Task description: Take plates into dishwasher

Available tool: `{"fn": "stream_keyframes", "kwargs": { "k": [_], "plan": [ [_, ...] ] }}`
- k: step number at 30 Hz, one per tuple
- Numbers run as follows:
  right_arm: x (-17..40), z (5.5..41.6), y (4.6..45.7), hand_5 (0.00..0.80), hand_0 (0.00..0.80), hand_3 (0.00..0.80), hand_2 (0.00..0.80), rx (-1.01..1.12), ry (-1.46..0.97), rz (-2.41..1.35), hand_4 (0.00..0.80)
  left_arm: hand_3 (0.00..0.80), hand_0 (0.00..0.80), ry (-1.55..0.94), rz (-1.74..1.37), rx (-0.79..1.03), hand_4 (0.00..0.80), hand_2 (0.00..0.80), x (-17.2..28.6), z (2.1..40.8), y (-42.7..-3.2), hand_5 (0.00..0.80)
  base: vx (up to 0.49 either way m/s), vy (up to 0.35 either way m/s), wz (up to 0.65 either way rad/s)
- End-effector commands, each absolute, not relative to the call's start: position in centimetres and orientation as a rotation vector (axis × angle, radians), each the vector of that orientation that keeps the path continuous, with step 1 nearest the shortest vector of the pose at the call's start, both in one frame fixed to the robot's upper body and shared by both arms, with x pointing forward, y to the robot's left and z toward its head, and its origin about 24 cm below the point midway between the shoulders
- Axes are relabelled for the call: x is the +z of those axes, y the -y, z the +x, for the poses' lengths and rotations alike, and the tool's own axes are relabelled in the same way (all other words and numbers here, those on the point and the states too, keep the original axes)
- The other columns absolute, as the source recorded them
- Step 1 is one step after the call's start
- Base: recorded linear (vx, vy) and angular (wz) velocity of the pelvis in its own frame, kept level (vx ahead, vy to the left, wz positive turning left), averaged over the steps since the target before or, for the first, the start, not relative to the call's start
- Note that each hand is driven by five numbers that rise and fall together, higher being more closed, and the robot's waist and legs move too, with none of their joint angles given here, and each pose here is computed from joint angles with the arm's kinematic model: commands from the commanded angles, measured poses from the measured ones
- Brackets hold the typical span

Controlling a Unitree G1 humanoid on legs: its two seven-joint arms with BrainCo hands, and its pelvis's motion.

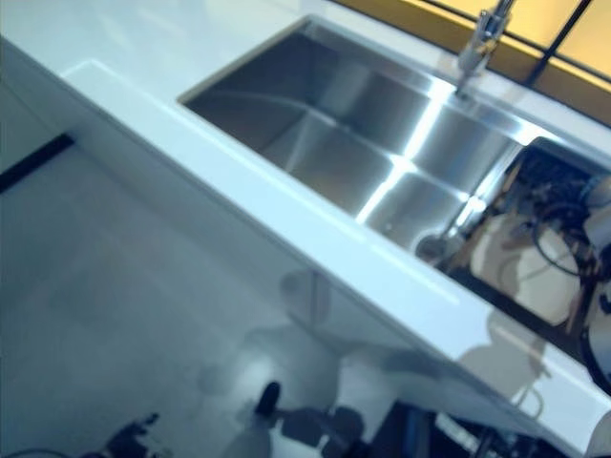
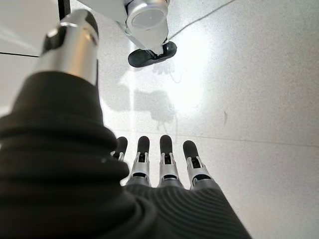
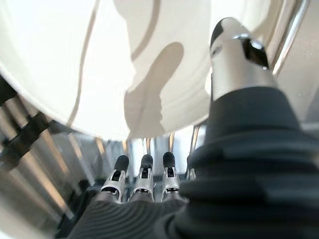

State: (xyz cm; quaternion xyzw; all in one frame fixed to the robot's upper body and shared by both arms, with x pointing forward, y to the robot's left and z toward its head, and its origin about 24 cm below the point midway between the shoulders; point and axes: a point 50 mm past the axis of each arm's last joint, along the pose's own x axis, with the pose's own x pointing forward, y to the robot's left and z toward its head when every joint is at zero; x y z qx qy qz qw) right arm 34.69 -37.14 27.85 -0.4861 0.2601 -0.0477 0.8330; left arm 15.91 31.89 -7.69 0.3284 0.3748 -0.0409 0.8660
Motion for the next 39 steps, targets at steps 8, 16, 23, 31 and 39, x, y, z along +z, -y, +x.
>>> {"fn": "stream_keyframes", "kwargs": {
  "k": [8,16,23,31,39],
  "plan": [
    [27.9,35.0,36.7,0.0,0.0,0.0,0.0,-0.102,-0.525,-1.075,0.0,0.0,0.0,-0.796,0.682,-0.105,0.0,0.0,-7.6,15.6,-32.1,0.0,0.0,0.0,0.0],
    [26.6,35.3,36.5,0.0,0.0,0.0,0.0,-0.079,-0.529,-1.058,0.0,0.0,0.0,-0.803,0.666,-0.065,0.0,0.0,-7.5,15.8,-32.1,0.0,0.0,0.008,-0.03],
    [27.3,34.7,37.4,0.0,0.0,0.0,0.0,-0.103,-0.54,-1.081,0.0,0.0,0.0,-0.818,0.648,-0.054,0.0,0.0,-8.0,15.3,-31.7,0.0,0.007,0.041,-0.07],
    [27.5,33.6,39.0,0.0,0.0,0.0,0.0,-0.164,-0.572,-1.112,0.0,0.0,0.0,-0.816,0.657,-0.052,0.0,0.0,-7.5,15.4,-32.3,0.0,0.0,0.0,0.0],
    [28.0,33.2,39.5,0.0,0.0,0.0,0.0,-0.203,-0.571,-1.098,0.0,0.0,0.0,-0.812,0.65,-0.039,0.0,0.0,-7.4,15.2,-32.5,0.0,0.0,0.0,0.0]
  ]
}}
